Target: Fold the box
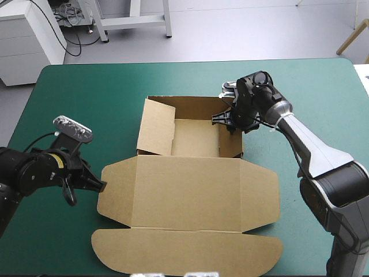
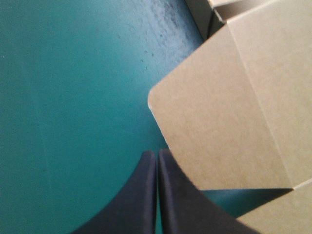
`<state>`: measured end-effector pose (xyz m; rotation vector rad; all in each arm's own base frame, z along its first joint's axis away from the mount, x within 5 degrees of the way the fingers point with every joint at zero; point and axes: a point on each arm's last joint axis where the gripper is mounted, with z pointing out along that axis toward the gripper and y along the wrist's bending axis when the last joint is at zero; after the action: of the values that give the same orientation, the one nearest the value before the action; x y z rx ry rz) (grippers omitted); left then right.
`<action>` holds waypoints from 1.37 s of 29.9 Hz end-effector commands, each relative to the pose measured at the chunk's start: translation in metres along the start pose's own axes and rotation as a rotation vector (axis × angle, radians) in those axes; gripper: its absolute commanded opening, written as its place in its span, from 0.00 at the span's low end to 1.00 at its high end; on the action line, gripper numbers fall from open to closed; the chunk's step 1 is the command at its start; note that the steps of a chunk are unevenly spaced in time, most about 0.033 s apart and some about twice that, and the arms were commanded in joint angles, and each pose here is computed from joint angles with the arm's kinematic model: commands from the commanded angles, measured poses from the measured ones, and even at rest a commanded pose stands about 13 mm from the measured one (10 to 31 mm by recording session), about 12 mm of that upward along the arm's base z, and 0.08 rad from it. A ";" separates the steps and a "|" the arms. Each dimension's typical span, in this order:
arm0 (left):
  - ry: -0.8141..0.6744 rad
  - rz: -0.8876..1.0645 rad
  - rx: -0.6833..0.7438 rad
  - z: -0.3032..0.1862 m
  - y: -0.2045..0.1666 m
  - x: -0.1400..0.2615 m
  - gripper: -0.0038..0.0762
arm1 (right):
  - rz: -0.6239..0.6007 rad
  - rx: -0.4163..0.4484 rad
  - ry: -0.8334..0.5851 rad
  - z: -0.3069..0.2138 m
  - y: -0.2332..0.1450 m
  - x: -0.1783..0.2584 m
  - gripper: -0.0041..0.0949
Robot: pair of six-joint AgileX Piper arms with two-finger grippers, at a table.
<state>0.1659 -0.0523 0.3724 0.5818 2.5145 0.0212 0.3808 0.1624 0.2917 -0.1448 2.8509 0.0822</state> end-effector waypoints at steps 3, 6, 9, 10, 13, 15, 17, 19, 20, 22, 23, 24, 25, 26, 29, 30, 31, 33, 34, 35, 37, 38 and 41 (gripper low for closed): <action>-0.057 0.004 0.005 0.003 -0.005 0.026 0.04 | -0.001 -0.010 -0.056 -0.014 0.000 -0.004 0.38; -0.054 0.007 0.007 0.012 -0.009 0.045 0.04 | -0.002 -0.006 -0.046 -0.008 0.001 -0.005 0.33; -0.055 0.008 0.007 0.019 -0.011 0.063 0.04 | -0.006 -0.009 -0.053 -0.007 0.001 -0.006 0.29; -0.056 0.008 0.010 0.021 -0.013 0.069 0.04 | -0.010 -0.009 -0.055 -0.007 0.001 -0.006 0.26; -0.057 0.006 0.015 0.027 -0.016 0.085 0.04 | -0.013 -0.009 -0.055 -0.007 0.001 -0.006 0.16; -0.050 0.000 0.021 0.031 -0.017 0.094 0.04 | -0.020 -0.009 -0.055 -0.007 0.001 -0.006 0.06; -0.046 -0.032 0.024 0.034 -0.019 0.103 0.04 | -0.022 -0.009 -0.055 -0.007 0.001 -0.006 0.02; -0.051 -0.044 0.026 0.036 -0.021 0.112 0.04 | -0.028 -0.008 -0.053 -0.007 0.001 -0.006 0.02; -0.053 -0.044 0.026 0.037 -0.021 0.116 0.04 | -0.025 -0.007 -0.054 -0.007 0.000 -0.006 0.02; -0.057 -0.044 0.026 0.038 -0.022 0.123 0.04 | -0.012 -0.004 -0.050 -0.010 -0.005 -0.007 0.02; -0.061 -0.045 0.025 0.038 -0.023 0.126 0.04 | -0.002 -0.009 -0.055 -0.012 -0.008 -0.008 0.02; -0.062 -0.045 0.025 0.039 -0.023 0.129 0.04 | 0.014 -0.014 -0.063 -0.015 -0.013 -0.010 0.02; -0.062 -0.045 0.025 0.039 -0.024 0.132 0.04 | 0.023 -0.015 -0.073 -0.018 -0.017 -0.012 0.02; -0.061 -0.045 0.025 0.040 -0.024 0.135 0.04 | 0.031 -0.011 -0.086 -0.022 -0.024 -0.014 0.02; -0.051 -0.048 0.026 0.042 -0.025 0.143 0.04 | 0.057 0.006 -0.137 -0.040 -0.049 -0.019 0.02; -0.054 -0.048 0.025 0.042 -0.025 0.145 0.04 | 0.066 0.020 -0.154 -0.046 -0.061 -0.021 0.02; -0.058 -0.048 0.025 0.042 -0.025 0.146 0.04 | 0.081 0.031 -0.169 -0.051 -0.071 -0.022 0.02; -0.065 -0.048 0.024 0.041 -0.025 0.147 0.04 | 0.113 0.071 -0.190 -0.059 -0.096 -0.023 0.02; -0.067 -0.049 0.024 0.041 -0.025 0.147 0.04 | 0.136 0.096 -0.202 -0.065 -0.116 -0.023 0.02; -0.069 -0.049 0.024 0.040 -0.025 0.147 0.04 | 0.149 0.111 -0.208 -0.068 -0.129 -0.022 0.02; -0.068 -0.047 0.020 0.040 -0.025 0.147 0.04 | 0.203 0.147 -0.217 -0.075 -0.164 -0.019 0.02; -0.068 -0.047 0.020 0.040 -0.025 0.147 0.04 | 0.231 0.167 -0.219 -0.078 -0.183 -0.016 0.02; -0.068 -0.047 0.020 0.040 -0.025 0.147 0.04 | 0.300 0.235 -0.211 -0.083 -0.235 -0.005 0.02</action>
<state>0.0622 -0.0171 0.2504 0.5426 2.5132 -0.0243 0.4054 -0.0332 0.3265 0.2574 2.7402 -0.0897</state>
